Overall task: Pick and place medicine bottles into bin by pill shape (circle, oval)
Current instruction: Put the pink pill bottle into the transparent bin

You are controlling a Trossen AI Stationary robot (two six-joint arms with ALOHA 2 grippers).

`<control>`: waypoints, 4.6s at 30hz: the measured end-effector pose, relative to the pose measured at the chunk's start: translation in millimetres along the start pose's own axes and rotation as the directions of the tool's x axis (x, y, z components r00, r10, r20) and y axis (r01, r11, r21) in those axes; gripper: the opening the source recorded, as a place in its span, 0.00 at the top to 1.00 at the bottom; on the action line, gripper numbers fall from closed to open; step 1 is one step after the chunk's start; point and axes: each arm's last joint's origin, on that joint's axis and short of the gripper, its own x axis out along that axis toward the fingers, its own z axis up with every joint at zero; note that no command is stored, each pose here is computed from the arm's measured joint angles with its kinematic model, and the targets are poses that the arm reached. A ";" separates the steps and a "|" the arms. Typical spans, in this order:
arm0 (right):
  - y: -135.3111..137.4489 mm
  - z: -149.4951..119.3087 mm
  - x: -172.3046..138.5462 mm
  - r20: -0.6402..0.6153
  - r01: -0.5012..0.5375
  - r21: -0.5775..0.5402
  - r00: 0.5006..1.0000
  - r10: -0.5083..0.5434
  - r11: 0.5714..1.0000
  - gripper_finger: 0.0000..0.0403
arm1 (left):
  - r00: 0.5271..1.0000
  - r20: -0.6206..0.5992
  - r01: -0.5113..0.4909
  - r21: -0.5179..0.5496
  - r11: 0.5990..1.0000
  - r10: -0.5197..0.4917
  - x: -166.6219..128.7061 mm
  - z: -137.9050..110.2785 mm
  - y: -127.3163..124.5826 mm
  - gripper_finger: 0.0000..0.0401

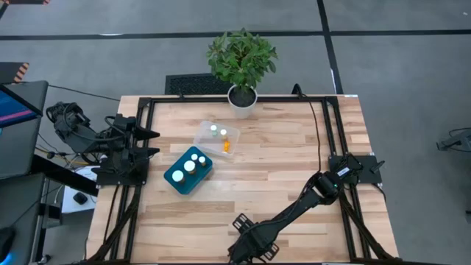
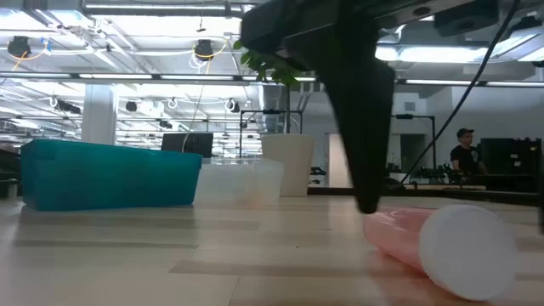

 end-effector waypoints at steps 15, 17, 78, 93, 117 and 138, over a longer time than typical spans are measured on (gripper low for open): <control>31.6 -30.9 8.7 0.074 0.000 -0.072 0.997 0.006 0.997 0.34 | 0.998 0.039 -0.048 -0.001 0.999 0.048 -0.1 1.1 1.4 0.18; 33.6 -35.0 12.8 0.073 -0.001 -0.077 0.997 0.006 0.997 0.34 | 0.997 0.050 -0.060 -0.002 0.998 0.060 -0.1 1.5 1.7 0.18; -174.0 -95.0 -141.6 0.632 -0.038 0.754 0.313 -0.709 0.656 0.69 | 0.999 0.026 -0.031 -0.072 0.997 0.033 0.4 0.6 0.6 0.18; -174.5 -138.3 -197.3 0.570 -0.222 0.742 -0.286 -0.770 0.632 0.69 | 0.964 0.234 0.119 0.056 0.991 -0.129 44.8 -38.6 -24.0 0.18; -151.1 -119.7 -198.0 0.604 -0.243 0.696 -0.311 -0.734 0.676 0.68 | 0.913 0.285 0.264 0.137 0.955 -0.293 125.4 -63.3 -31.3 0.18; -146.4 -114.2 -192.3 0.629 -0.272 0.684 -0.250 -0.736 0.677 0.68 | 0.909 0.276 0.273 0.172 0.947 -0.312 135.9 -64.9 -30.9 0.24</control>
